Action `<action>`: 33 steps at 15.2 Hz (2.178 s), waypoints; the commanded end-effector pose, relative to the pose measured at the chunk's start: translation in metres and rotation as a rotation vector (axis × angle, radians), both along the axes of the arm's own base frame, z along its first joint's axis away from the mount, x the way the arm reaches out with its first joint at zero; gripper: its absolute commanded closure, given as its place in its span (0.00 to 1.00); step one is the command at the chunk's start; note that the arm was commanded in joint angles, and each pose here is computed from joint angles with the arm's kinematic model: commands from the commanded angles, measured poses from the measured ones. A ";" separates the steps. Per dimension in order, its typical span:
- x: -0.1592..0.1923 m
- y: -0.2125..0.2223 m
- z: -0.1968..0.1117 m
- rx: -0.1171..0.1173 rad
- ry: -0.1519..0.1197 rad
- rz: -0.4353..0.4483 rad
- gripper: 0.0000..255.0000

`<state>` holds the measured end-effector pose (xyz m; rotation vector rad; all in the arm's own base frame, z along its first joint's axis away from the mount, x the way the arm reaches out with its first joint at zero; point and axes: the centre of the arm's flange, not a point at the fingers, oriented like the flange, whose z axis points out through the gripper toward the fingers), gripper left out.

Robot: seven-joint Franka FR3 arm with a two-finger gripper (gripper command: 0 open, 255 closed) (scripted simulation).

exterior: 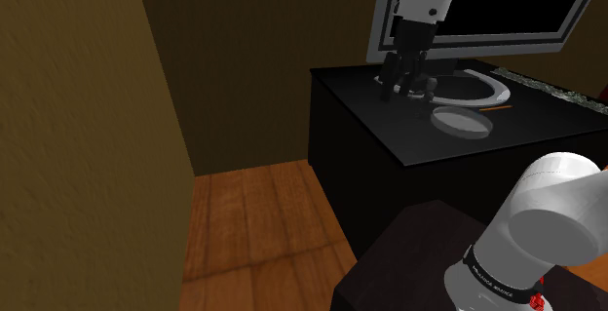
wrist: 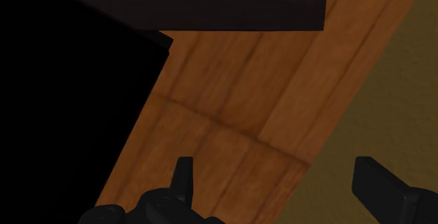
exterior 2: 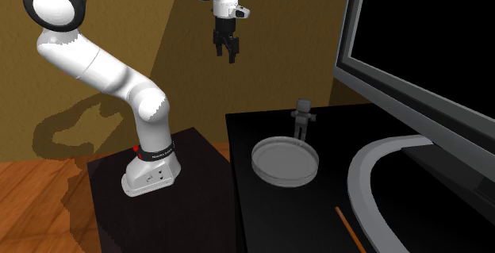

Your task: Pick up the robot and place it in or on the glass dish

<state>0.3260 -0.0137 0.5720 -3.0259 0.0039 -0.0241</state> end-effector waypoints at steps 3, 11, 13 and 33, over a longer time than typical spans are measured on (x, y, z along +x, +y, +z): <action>0.001 -0.024 -0.008 -0.009 0.001 0.028 0.00; 0.011 -0.120 -0.036 -0.046 0.004 0.138 0.00; 0.015 -0.143 -0.042 -0.055 0.004 0.166 0.00; 0.066 -0.319 -0.110 -0.124 0.010 0.374 0.00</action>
